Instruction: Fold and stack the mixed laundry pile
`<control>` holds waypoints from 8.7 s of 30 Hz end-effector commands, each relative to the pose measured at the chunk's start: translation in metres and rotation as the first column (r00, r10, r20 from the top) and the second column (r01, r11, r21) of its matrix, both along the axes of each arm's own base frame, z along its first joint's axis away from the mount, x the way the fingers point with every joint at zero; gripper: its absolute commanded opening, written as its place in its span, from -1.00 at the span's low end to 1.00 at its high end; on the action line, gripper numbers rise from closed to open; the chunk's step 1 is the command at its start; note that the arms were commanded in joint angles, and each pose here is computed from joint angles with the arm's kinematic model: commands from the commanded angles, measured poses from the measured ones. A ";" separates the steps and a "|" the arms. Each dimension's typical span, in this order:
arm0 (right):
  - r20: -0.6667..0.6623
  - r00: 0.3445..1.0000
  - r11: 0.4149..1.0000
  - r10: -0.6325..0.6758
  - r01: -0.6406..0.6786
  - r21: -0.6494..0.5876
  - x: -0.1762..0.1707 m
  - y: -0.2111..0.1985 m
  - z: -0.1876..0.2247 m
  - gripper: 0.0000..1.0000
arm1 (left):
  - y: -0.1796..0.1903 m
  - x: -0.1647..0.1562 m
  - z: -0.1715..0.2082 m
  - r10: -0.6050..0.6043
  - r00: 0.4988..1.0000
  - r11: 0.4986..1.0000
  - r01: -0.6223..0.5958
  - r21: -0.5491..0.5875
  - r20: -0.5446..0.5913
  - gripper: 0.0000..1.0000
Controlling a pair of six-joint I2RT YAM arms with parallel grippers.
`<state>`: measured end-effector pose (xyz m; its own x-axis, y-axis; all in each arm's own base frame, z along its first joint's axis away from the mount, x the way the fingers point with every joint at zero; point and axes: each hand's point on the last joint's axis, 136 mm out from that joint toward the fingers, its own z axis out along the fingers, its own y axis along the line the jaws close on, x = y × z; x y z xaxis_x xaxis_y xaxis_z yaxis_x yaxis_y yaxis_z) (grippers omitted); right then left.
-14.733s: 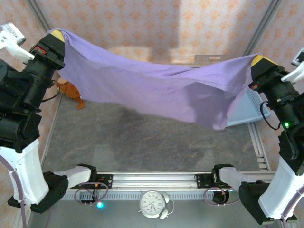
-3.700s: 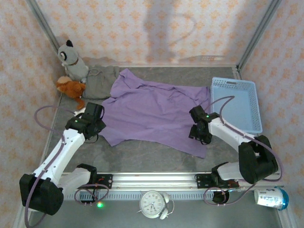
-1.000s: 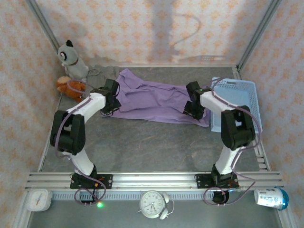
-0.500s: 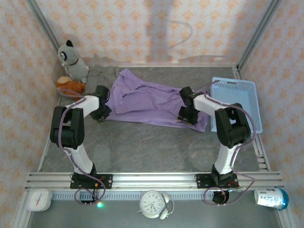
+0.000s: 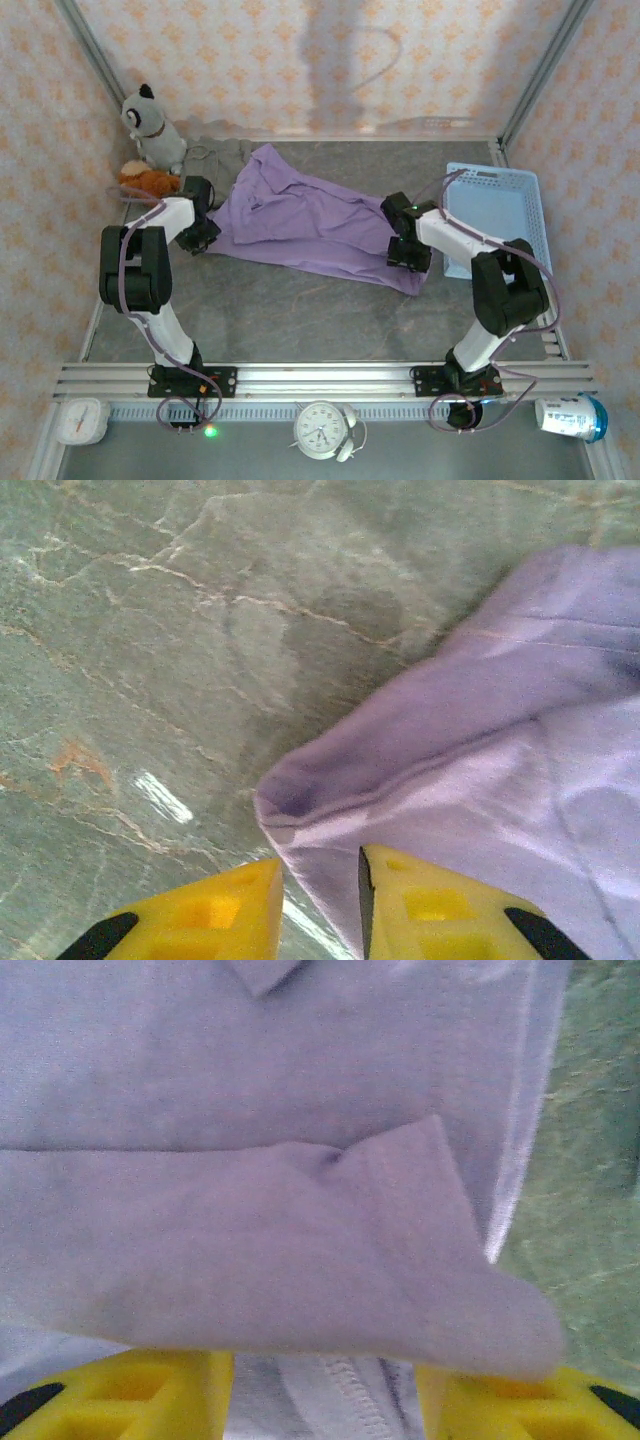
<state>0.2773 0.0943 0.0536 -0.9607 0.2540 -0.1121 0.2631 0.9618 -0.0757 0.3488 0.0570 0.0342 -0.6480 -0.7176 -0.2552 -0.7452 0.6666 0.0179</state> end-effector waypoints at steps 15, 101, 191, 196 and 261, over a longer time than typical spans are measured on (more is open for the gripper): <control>-0.052 0.985 0.919 -0.163 0.132 -0.372 -0.051 -0.076 -0.006 0.08 | -0.007 0.003 -0.024 -0.050 0.994 0.999 0.048 -0.025 -0.094 -0.47; 0.164 0.972 0.986 -0.167 0.163 0.041 0.081 -0.034 0.014 -0.52 | -0.017 0.007 -0.019 -0.137 0.986 0.987 0.128 -0.094 -0.091 -0.48; 0.022 1.000 0.860 0.008 0.005 -0.510 -0.022 -0.106 0.069 -0.34 | -0.019 0.011 -0.023 -0.159 0.981 0.982 0.145 -0.121 -0.112 -0.49; 0.032 0.998 0.965 0.054 -0.044 -0.259 -0.030 -0.054 0.044 -0.32 | -0.021 0.008 -0.025 -0.160 0.981 0.981 0.145 -0.128 -0.112 -0.49; 0.015 0.958 0.957 -0.287 0.288 -0.043 -0.084 -0.037 -0.019 -0.72 | -0.023 0.017 -0.019 -0.157 0.984 0.978 0.143 -0.153 -0.083 -0.41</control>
